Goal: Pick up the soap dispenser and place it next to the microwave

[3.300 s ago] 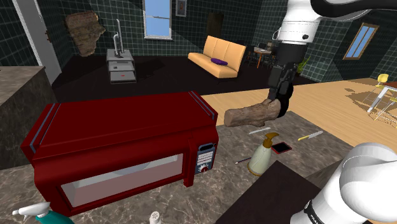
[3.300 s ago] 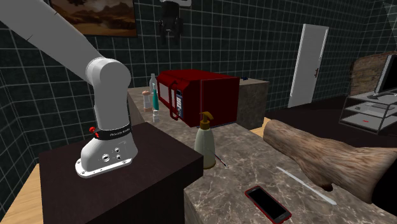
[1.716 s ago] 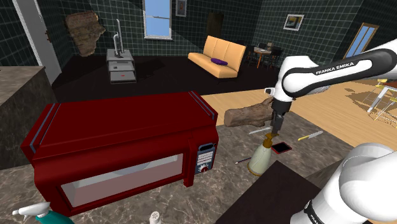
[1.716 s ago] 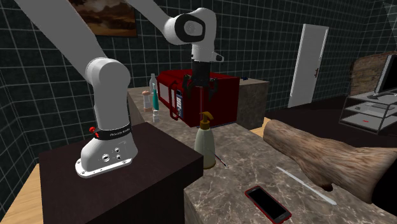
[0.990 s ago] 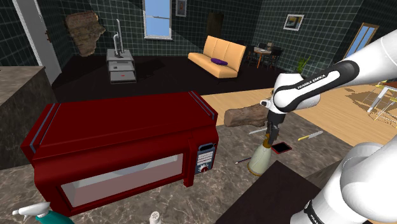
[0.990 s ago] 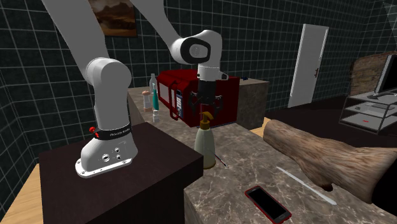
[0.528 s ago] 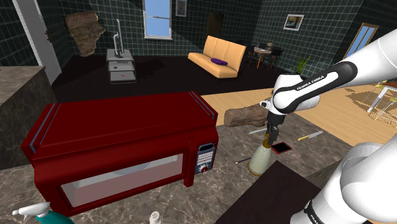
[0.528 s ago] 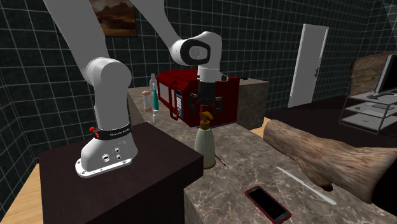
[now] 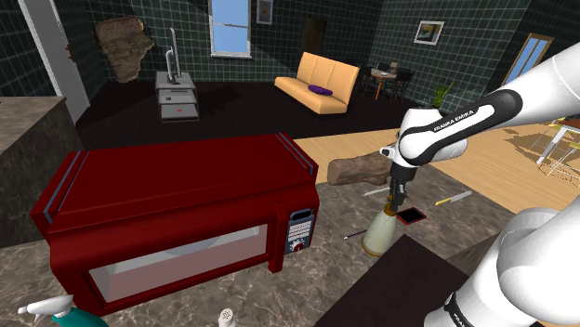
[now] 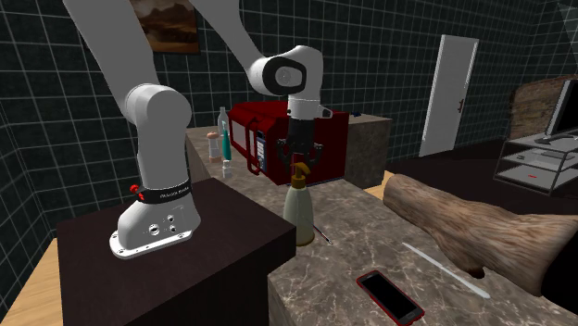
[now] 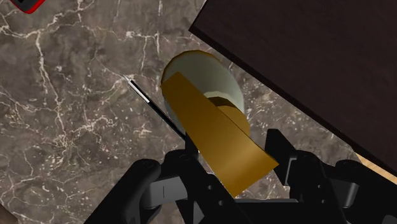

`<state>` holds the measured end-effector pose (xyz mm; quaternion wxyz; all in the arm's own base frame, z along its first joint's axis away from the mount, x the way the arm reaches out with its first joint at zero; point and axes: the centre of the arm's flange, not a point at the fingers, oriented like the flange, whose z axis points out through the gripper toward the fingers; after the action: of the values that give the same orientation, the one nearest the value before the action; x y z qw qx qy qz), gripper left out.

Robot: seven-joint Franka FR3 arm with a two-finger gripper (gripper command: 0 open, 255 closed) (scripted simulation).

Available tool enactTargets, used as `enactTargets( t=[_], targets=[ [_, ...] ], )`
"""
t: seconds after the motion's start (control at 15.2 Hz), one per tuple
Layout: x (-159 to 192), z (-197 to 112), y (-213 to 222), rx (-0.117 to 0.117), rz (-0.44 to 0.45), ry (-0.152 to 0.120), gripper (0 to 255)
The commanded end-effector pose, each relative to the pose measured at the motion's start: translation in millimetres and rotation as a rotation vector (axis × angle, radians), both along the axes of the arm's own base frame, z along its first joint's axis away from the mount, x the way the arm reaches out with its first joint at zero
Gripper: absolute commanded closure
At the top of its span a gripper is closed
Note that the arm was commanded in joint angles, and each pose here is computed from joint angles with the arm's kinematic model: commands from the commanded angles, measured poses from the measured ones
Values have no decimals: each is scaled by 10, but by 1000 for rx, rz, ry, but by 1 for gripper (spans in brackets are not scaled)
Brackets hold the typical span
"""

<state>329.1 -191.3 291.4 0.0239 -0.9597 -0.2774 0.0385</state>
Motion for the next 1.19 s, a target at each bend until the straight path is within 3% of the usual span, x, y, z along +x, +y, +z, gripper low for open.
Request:
enactTargets(
  t=[0.0, 1.12],
  targets=[
    [-6, -7, 1, 1, 0, 2, 255],
    [-3, 837, 4, 1, 0, 2, 255]
  ],
)
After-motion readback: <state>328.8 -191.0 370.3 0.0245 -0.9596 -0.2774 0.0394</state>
